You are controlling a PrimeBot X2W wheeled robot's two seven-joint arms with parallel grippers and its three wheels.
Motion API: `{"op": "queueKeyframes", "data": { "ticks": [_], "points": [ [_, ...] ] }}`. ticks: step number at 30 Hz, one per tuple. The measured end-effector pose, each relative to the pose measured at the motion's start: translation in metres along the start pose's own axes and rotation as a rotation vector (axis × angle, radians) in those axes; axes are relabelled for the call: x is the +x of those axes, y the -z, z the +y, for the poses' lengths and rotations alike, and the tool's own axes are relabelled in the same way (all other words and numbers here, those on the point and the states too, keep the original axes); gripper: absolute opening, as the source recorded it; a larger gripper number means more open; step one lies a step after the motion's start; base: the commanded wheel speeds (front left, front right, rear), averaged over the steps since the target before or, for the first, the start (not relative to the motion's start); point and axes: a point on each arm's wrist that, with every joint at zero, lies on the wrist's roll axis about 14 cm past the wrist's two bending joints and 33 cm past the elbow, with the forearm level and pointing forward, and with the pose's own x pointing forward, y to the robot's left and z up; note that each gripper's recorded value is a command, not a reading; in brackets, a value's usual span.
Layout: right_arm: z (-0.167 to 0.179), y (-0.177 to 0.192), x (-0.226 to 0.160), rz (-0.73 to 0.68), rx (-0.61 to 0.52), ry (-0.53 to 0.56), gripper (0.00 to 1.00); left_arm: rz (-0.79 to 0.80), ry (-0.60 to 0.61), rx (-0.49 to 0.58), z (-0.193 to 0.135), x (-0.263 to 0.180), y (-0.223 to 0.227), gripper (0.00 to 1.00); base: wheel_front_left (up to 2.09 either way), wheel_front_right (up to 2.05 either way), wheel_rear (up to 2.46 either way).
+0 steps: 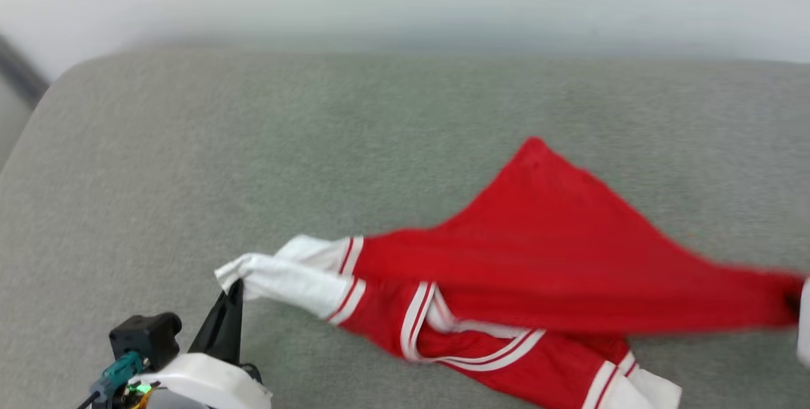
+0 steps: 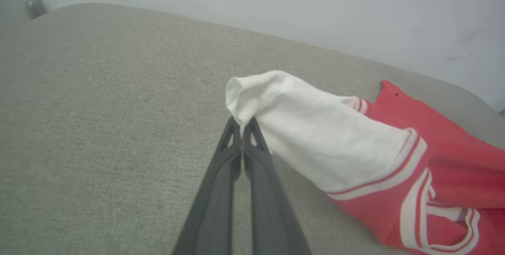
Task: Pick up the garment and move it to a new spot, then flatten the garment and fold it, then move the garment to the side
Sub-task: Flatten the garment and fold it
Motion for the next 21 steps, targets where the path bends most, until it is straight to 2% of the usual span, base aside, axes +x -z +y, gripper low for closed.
{"op": "queueKeyframes", "data": {
  "ticks": [3,7,8,9,10,11,13,15,21],
  "points": [
    [-0.005,0.065,-0.016,0.098,0.068,0.002,0.0,0.011,0.017,-0.003,-0.007,-0.004,0.002,0.0,0.0,0.0,0.0],
    [0.007,0.146,-0.034,0.227,0.176,-0.023,0.0,0.012,0.039,-0.003,-0.014,-0.005,0.001,0.0,0.0,0.0,0.0],
    [0.013,0.163,-0.037,0.258,0.201,-0.034,0.13,0.014,0.043,0.001,-0.016,-0.006,0.001,0.0,0.0,0.0,0.0],
    [0.019,0.179,-0.04,0.284,0.23,-0.046,0.4,0.015,0.049,0.001,-0.018,-0.006,0.001,0.0,0.0,0.0,0.0],
    [0.025,0.188,-0.042,0.289,0.259,-0.06,0.4,0.016,0.056,0.002,-0.02,-0.005,0.001,0.0,0.0,0.0,0.0],
    [0.029,0.193,-0.044,0.282,0.27,-0.066,1.0,0.017,0.062,0.003,-0.022,-0.005,0.0,0.0,0.0,0.0,0.0],
    [0.032,0.189,-0.045,0.232,0.284,-0.074,1.0,0.017,0.069,0.007,-0.024,-0.004,0.0,0.0,0.0,0.0,0.0],
    [0.027,0.169,-0.046,0.108,0.29,-0.061,1.0,0.022,0.076,0.012,-0.026,-0.003,0.0,0.0,0.0,0.0,0.0],
    [-0.002,0.074,-0.055,-0.365,0.282,0.013,1.0,0.035,0.082,0.019,-0.028,-0.001,0.002,0.0,0.0,0.0,0.0]
  ]
}}
